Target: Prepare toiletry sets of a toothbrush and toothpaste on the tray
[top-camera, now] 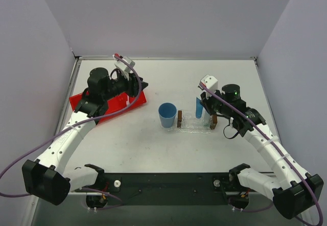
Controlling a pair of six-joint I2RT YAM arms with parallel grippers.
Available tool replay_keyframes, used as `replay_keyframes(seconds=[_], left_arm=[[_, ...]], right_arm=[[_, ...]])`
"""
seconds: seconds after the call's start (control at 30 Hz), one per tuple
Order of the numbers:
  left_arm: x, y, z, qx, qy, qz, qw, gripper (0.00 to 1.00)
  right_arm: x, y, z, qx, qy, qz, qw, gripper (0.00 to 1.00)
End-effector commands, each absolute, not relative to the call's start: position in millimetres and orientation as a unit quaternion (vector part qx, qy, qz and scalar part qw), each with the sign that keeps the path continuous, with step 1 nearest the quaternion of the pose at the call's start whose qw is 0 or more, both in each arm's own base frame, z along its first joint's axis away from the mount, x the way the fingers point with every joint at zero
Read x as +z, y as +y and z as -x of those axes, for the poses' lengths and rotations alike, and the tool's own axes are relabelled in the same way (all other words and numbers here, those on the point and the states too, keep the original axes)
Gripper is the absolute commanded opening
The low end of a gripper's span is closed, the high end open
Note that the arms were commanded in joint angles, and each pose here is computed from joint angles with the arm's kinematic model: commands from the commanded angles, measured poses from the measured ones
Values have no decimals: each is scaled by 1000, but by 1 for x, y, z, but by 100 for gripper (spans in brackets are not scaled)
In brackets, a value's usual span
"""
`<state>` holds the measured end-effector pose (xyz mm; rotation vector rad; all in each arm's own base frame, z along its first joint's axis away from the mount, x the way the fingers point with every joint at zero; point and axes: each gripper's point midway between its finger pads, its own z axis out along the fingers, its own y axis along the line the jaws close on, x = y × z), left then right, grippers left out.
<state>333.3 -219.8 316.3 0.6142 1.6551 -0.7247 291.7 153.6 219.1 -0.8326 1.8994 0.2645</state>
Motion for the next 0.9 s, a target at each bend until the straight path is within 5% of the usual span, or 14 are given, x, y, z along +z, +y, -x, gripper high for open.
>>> replay_keyframes(seconds=[0.0,0.87], left_arm=[[338,-212,-334,-304,688,-251,609,49],[337,-207,-339,-310,681,-246,616,49]], right_arm=[[229,160,-300,117,774,336,524,0],[215,163,-301,122,780,335,515,0]])
